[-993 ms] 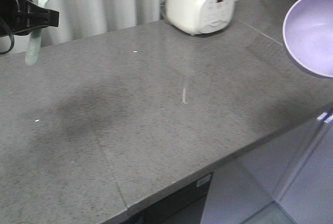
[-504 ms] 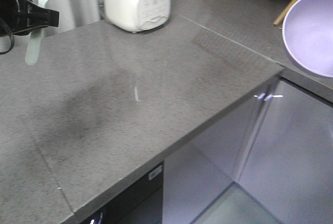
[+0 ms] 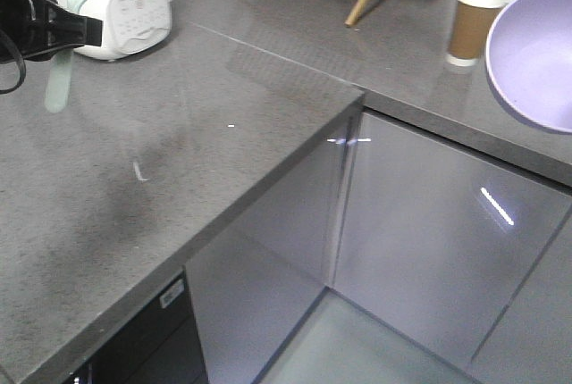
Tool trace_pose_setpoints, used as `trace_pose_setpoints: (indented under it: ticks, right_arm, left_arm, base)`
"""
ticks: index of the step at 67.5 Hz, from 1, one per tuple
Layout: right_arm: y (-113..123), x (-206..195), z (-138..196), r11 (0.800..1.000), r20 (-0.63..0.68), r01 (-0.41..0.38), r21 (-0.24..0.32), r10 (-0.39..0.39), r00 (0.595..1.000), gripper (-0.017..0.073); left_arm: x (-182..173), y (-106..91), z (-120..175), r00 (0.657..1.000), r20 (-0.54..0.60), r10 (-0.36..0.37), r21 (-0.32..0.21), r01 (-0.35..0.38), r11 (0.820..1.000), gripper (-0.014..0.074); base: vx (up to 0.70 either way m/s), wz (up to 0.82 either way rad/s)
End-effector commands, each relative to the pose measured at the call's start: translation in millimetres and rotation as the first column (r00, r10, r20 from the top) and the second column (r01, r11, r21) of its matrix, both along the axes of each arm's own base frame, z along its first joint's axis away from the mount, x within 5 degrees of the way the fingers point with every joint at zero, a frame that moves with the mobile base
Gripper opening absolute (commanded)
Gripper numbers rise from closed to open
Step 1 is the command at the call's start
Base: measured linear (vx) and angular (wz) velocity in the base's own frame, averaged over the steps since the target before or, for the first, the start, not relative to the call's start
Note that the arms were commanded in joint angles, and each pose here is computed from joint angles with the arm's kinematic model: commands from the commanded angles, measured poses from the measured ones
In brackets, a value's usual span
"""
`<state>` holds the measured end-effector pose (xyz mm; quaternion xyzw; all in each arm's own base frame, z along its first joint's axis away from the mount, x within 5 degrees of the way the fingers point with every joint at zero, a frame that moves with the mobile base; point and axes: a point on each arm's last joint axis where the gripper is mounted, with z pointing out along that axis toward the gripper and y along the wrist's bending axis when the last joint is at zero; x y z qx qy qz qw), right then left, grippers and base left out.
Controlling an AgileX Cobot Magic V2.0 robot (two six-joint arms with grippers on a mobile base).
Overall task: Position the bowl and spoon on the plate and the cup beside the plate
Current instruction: 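Drive the base toward the counter with the blue plate and cup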
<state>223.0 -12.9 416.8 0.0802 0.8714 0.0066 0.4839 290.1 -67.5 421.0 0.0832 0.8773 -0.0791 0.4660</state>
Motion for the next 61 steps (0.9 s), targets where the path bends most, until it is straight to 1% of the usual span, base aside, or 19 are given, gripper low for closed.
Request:
trace_pose_setpoints:
  ticks: [1, 61]
  right_arm:
    - [-1.6, -4.6, 19.3, 1.0, 0.118, 0.004, -0.019, -0.001, 0.993, -0.0003]
    - [-1.6, -4.6, 19.3, 1.0, 0.118, 0.004, -0.019, -0.001, 0.993, -0.0003]
  left_arm:
    - [-6.2, -0.7, 21.2, 0.994, 0.109, -0.001, -0.039, 0.005, 0.999, -0.0006]
    - [-6.2, -0.7, 21.2, 0.994, 0.109, -0.001, -0.039, 0.005, 0.999, -0.0006]
  base:
    - [-0.05, -0.39]
    - [-0.06, -0.43]
